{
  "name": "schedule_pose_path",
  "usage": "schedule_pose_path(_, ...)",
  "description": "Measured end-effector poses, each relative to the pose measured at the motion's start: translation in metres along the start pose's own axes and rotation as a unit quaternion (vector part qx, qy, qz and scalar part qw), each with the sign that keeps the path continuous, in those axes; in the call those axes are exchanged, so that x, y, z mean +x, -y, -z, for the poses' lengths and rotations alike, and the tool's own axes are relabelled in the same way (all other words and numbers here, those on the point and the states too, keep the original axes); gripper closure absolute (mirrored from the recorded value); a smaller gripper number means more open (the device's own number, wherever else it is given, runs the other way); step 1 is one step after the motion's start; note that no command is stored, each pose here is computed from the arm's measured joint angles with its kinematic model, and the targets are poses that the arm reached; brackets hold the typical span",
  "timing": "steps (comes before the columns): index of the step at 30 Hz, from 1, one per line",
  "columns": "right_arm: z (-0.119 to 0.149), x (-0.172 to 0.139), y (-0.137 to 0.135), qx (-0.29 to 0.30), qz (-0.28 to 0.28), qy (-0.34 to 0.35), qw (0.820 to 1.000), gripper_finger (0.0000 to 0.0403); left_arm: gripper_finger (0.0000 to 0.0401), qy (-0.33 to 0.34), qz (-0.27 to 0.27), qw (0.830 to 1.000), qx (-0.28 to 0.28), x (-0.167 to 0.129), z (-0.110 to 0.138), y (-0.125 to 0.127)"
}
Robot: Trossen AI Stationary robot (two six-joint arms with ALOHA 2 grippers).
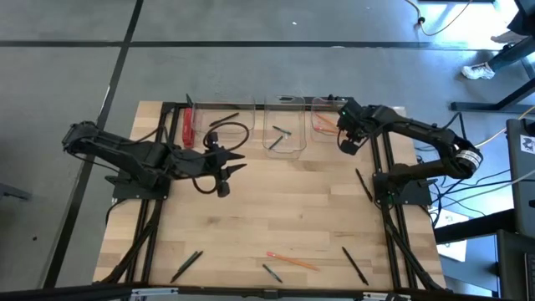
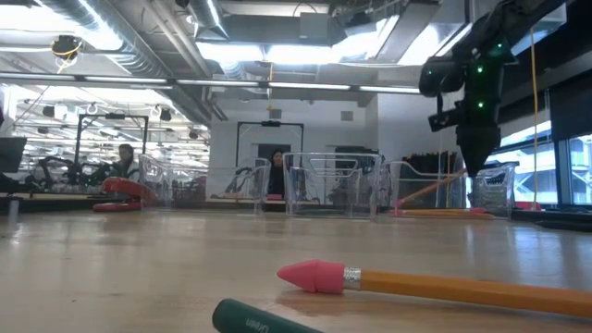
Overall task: Sort crayons/erasers/pens/pencils in bins
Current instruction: Put the orange pencil into the right transparent bin, then put the green crayon into the middle transparent bin
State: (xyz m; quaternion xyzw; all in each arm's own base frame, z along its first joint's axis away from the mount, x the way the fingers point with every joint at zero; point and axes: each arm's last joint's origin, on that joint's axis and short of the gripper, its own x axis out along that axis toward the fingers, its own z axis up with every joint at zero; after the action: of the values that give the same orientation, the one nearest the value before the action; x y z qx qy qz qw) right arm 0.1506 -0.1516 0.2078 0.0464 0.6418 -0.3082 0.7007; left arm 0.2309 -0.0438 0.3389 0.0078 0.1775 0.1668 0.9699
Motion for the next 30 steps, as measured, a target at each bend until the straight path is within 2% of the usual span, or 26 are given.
schedule_pose_path(19, -0.004, 0.003, 0.0, 0.01, 0.008, 0.031, 0.999, 0.0349, 0.0299, -0.03, -0.031, 0.999, -0.029, 0.006, 0.005, -0.013)
schedule_pose_path(25, -0.006, 0.003, 0.001, 0.012, 0.014, 0.037, 0.999, 0.0334, 0.0299, -0.045, -0.034, 0.998, -0.025, 0.006, 0.008, -0.014)
schedule_pose_path(30, -0.006, 0.003, 0.001, 0.012, 0.014, 0.037, 0.999, 0.0358, 0.0299, -0.049, -0.034, 0.998, -0.022, 0.006, 0.009, -0.014)
